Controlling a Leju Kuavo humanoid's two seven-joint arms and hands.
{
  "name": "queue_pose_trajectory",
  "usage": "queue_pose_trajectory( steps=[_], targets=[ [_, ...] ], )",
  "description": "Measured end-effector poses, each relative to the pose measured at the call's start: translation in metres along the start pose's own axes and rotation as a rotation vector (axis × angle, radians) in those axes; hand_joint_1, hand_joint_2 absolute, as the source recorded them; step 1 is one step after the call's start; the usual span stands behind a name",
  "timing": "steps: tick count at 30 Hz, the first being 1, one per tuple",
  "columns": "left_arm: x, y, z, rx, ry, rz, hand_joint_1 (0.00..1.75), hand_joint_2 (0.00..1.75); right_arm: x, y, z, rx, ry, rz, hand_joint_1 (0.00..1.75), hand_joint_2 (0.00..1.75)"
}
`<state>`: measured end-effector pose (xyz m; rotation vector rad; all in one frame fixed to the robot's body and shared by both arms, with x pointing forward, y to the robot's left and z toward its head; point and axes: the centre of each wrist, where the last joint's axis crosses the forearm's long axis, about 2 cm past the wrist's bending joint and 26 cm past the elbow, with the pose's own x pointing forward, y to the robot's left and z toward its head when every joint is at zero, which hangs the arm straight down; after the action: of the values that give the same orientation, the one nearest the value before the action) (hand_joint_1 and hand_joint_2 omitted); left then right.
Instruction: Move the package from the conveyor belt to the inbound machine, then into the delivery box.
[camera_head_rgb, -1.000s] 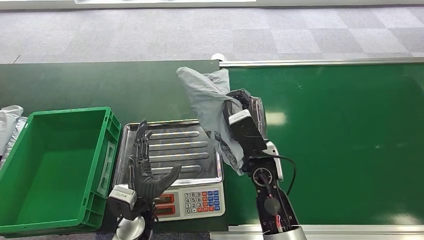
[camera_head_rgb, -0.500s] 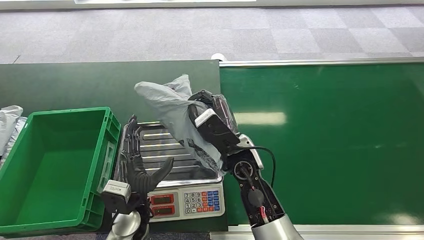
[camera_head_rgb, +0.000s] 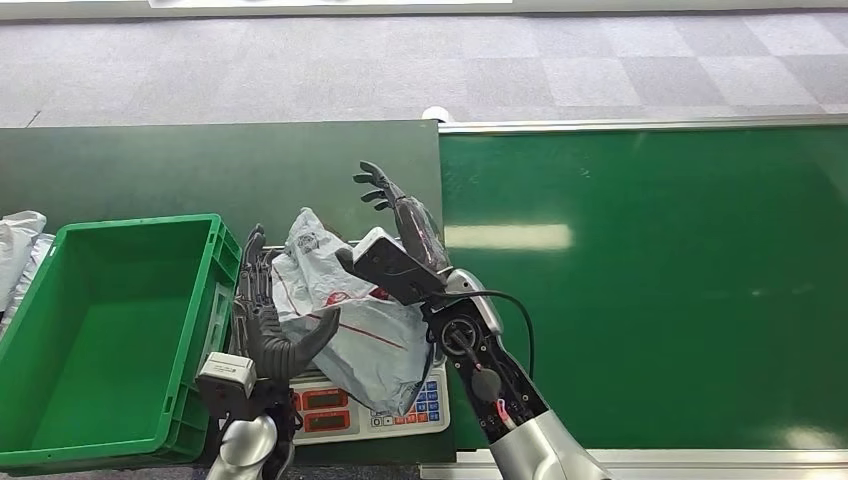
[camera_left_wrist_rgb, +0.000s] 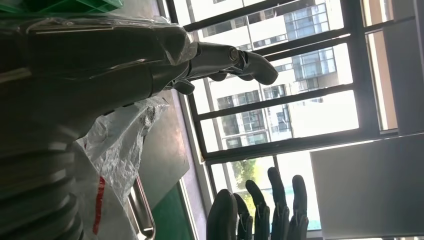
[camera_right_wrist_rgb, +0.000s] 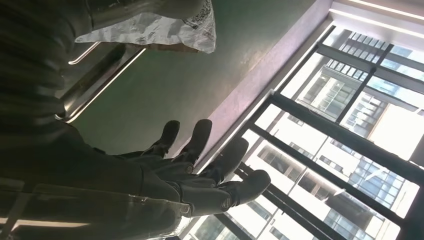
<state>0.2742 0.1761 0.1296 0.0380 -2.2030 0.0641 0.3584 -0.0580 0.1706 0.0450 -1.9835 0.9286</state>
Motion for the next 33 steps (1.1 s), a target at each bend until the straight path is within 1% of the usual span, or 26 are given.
queue_pose_trajectory(
  steps=[4,7,12,16,20,25,29,33],
  targets=[
    [0.000,0.002,-0.002,0.003,0.001,0.002,0.00,1.75,-0.001,-0.001,0.000,-0.017,-0.009,0.031,0.00,1.75],
    [0.000,0.001,-0.002,0.002,0.000,0.008,0.00,1.75,-0.001,-0.002,0.001,-0.065,-0.044,0.036,0.00,1.75],
    [0.001,-0.001,-0.003,-0.003,-0.009,0.019,0.00,1.75,0.005,-0.013,0.006,-0.240,-0.121,-0.003,0.00,1.75],
    [0.001,-0.003,-0.003,-0.015,-0.015,0.017,0.00,1.75,0.011,-0.024,0.018,-0.398,-0.167,-0.012,0.00,1.75],
    [0.001,-0.002,-0.001,-0.017,-0.012,0.012,0.00,1.75,0.014,-0.035,0.039,-0.547,-0.192,0.011,0.00,1.75],
    [0.000,0.002,0.007,-0.017,0.005,-0.002,0.00,1.75,0.011,-0.046,0.078,-0.700,-0.183,0.052,0.00,1.75],
    [-0.002,0.007,0.016,-0.052,0.047,-0.037,0.00,1.75,0.004,-0.049,0.113,-0.765,-0.140,0.097,0.00,1.75],
    [-0.003,0.011,0.022,-0.156,0.110,-0.149,0.00,1.75,-0.001,-0.044,0.145,-0.787,-0.084,0.122,0.00,1.75]
  ],
)
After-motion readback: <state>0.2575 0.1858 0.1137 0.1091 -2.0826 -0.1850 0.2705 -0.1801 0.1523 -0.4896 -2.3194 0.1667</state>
